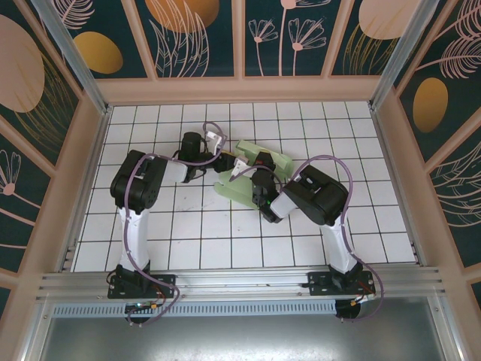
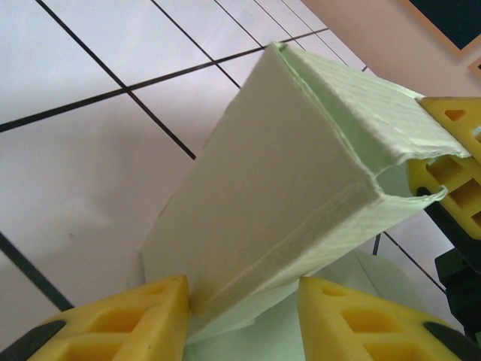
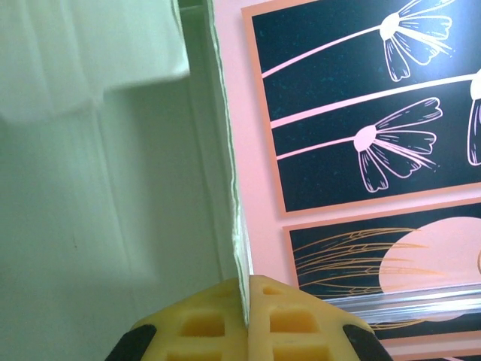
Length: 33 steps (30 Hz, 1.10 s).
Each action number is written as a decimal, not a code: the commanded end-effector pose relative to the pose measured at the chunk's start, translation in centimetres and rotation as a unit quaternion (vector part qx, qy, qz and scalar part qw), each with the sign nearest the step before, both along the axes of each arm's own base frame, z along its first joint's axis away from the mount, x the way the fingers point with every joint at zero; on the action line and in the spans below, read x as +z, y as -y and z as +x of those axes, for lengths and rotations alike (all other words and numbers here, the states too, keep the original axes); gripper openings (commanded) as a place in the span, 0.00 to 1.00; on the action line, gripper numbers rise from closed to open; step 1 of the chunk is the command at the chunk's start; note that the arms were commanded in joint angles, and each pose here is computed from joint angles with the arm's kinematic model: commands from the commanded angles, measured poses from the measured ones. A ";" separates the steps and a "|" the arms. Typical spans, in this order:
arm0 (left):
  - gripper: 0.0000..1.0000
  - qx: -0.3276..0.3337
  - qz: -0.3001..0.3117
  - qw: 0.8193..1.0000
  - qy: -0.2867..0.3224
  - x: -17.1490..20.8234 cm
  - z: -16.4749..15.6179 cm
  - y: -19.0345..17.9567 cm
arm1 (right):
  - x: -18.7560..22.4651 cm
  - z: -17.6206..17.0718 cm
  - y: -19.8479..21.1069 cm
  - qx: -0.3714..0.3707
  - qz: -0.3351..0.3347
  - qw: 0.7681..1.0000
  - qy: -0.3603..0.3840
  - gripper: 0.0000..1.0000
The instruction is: Fold the paper box
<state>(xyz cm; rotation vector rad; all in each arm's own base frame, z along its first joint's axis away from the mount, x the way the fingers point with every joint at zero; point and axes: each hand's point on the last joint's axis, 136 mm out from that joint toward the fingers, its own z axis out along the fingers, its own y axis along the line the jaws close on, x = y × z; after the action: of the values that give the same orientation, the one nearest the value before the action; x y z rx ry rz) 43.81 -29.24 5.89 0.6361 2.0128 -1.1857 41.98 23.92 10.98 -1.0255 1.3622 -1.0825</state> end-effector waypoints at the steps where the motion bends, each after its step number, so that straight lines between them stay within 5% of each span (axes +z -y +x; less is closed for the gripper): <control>1: 0.40 -0.008 -0.003 1.000 0.003 -0.5 0.0 0.8 | -3.2 -0.6 0.8 -0.017 -0.011 0.999 -0.046 0.00; 24: 0.38 0.083 0.020 0.996 0.031 -0.9 2.1 0.7 | -3.7 -0.6 -0.7 -0.009 0.022 0.997 -0.079 0.00; 33: 0.23 0.088 0.020 0.995 0.033 -0.8 2.1 1.0 | -4.0 -0.7 -1.0 -0.006 0.030 0.996 -0.089 0.00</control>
<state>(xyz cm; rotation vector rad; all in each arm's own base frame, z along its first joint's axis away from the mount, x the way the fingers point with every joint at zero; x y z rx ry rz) 46.04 -29.89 5.50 0.4962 2.0097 -1.0061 42.46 24.13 10.80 -0.9549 1.4821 -1.0113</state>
